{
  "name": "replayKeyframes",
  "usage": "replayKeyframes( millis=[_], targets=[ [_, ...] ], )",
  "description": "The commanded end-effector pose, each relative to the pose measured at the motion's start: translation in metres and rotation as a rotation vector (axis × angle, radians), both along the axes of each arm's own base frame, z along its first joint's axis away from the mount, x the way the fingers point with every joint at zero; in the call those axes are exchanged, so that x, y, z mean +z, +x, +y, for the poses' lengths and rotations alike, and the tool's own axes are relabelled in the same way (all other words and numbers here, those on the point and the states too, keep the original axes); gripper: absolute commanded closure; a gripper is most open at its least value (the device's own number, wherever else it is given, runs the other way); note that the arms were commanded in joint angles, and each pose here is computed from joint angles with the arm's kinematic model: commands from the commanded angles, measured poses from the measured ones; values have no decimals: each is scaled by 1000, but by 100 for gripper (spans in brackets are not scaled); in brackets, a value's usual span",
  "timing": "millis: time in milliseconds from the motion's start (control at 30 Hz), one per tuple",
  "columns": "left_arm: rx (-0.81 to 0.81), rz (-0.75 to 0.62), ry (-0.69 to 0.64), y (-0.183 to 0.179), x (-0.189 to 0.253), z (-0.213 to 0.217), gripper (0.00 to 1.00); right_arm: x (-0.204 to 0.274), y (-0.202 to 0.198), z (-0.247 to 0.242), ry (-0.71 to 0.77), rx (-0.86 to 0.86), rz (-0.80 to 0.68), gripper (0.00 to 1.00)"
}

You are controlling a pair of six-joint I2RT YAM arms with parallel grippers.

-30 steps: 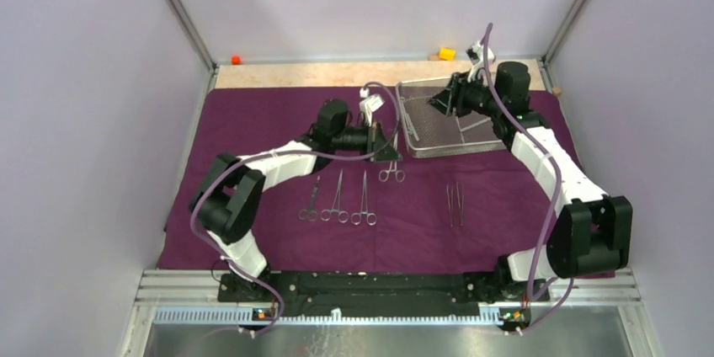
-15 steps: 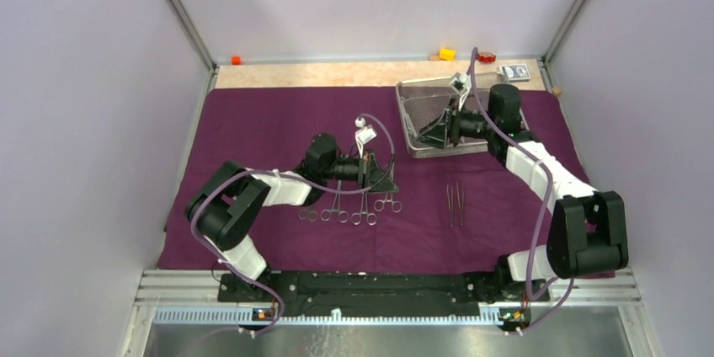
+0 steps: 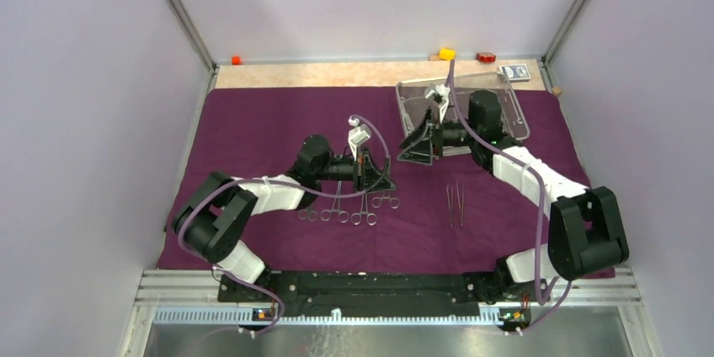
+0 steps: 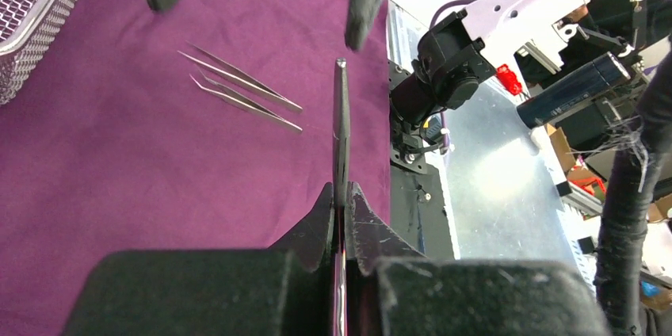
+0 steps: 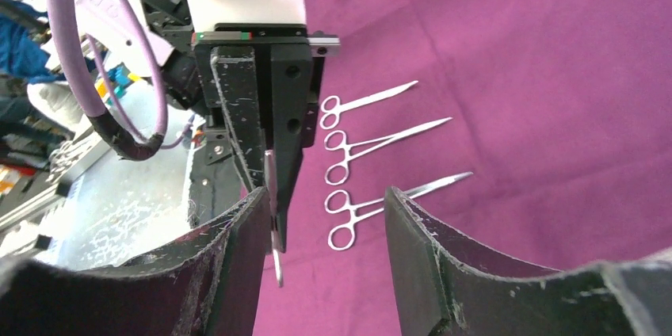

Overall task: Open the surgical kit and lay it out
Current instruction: Place the medical item in the surgical kit.

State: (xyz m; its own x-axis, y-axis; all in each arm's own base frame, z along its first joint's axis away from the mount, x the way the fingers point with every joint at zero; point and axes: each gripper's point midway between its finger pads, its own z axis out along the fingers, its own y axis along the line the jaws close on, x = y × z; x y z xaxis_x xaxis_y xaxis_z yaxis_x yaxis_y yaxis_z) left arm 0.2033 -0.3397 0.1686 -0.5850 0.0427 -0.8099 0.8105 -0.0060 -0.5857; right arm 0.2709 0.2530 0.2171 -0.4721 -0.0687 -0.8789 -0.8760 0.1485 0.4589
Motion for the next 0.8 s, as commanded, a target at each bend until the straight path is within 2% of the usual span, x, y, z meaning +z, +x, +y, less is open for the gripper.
replayKeyframes(
  millis=[0, 167, 567, 667, 767],
  targets=[
    [-14, -117, -47, -2, 17, 5, 98, 11, -14, 20, 40, 107, -68, 46],
    [-11, -121, -43, -1, 16, 6, 99, 10, -21, 33, 23, 149, -80, 47],
    [1, -118, -19, 2, 8, 6, 100, 10, -28, 44, 5, 190, -81, 60],
    [5, -119, -15, 3, 7, 6, 100, 10, -29, 46, -6, 198, -86, 66],
    [7, -119, -12, 4, 7, 6, 100, 8, -30, 47, -10, 201, -82, 77]
  ],
)
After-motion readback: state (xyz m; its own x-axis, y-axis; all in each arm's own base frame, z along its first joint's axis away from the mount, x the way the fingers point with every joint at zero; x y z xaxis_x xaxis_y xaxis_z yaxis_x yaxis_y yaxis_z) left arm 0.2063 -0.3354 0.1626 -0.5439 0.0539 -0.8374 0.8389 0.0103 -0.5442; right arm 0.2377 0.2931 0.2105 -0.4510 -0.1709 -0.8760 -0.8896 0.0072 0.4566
